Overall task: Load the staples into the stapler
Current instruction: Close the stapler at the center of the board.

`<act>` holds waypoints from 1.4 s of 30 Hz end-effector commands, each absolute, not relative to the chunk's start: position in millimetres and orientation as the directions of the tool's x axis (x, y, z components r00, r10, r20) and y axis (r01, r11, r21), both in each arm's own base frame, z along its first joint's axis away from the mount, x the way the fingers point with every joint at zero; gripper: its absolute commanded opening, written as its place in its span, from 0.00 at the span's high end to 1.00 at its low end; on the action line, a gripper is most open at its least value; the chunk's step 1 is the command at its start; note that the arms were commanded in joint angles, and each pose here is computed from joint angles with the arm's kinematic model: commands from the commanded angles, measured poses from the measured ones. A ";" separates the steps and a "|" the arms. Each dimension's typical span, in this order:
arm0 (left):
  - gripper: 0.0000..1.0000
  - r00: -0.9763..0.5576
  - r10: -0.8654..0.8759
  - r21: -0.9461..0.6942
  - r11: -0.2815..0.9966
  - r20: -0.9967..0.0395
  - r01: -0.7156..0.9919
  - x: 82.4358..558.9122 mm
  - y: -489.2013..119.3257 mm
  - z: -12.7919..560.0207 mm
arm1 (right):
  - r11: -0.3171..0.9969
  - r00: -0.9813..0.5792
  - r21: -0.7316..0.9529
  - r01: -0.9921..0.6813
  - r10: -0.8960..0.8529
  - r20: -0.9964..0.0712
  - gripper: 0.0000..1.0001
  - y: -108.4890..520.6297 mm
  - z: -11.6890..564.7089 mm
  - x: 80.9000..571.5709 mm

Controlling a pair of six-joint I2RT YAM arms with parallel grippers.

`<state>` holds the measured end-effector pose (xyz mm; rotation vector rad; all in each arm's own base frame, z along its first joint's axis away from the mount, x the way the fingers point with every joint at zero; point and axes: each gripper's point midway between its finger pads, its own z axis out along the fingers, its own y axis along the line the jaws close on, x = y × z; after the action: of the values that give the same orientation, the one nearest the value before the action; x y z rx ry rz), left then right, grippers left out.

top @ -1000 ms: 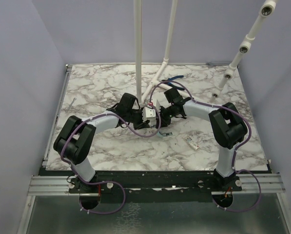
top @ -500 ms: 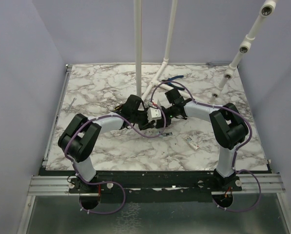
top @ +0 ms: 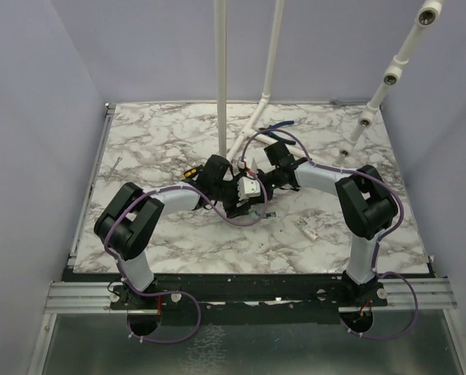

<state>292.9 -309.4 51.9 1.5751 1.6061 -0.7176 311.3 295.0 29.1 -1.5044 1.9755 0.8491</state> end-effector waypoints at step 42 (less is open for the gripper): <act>0.37 0.205 0.633 0.213 -0.066 -0.746 0.975 319.4 -280.7 38.2 | 0.111 -0.206 0.180 -0.977 -0.684 -0.700 0.52 284.9 33.1 292.2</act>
<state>315.8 -272.9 35.1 1.7490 1.5675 -0.6029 298.8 291.2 24.6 -1.5815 1.9371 0.8730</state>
